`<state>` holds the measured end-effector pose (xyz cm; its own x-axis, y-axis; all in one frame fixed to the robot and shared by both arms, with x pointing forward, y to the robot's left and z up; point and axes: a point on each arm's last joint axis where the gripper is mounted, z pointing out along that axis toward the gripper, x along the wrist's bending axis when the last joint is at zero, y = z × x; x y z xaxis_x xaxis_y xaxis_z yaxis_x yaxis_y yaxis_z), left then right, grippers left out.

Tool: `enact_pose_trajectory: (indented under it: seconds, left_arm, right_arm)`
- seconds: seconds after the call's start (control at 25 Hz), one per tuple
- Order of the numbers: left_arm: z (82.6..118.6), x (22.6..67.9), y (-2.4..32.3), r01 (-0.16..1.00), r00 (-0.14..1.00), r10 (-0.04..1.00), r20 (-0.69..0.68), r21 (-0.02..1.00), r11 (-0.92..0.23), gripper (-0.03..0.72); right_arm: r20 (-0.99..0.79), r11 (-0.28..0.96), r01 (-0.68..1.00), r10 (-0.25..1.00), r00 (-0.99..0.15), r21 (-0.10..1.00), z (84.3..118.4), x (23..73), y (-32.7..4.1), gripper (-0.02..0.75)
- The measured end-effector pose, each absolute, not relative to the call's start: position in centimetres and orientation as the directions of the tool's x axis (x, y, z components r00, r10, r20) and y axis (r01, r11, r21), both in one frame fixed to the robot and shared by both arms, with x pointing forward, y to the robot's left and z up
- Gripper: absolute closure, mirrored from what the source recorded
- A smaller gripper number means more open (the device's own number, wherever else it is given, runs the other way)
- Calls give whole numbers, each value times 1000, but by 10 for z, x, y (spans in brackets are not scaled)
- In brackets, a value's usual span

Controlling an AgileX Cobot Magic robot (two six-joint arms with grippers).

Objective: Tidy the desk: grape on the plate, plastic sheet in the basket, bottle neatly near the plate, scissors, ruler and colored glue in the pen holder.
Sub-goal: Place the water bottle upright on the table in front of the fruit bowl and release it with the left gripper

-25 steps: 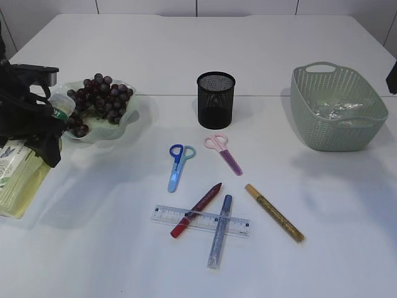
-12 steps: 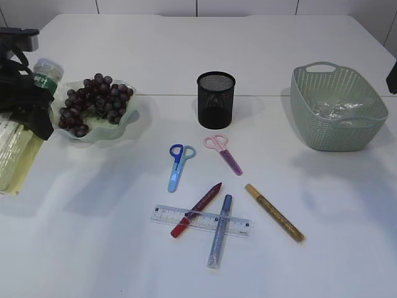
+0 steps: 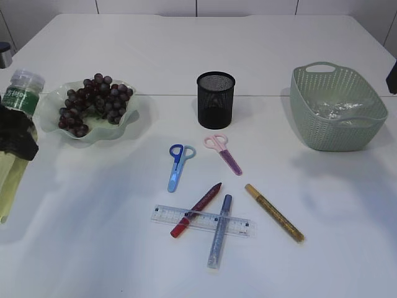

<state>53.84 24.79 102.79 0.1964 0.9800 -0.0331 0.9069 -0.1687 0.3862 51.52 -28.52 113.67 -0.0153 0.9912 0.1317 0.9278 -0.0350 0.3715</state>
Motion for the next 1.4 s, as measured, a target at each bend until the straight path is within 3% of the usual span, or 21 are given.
enact_pose_trajectory:
  seconds: [0.4,1.0,1.2,1.4]
  left_arm:
    - [1039,513,253,843,193,981,-26,516,-152,235]
    - [1065,501,254,768,208,978,-13,621,-155,235]
    - [1081,490,256,690,207,978,-5,710,-142,235]
    - [1072,468,261,624,201,980,1,771,-129,235]
  right_arm:
    - [130,-36,942,991,-8,334,1120,494,-286,175]
    - [48,-19,827,999,-10,562,1105,448,-293,175]
    - [42,-17,811,999,-9,584,1100,443,-294,175]
    - [36,-10,815,999,-14,579,1096,442,-294,175]
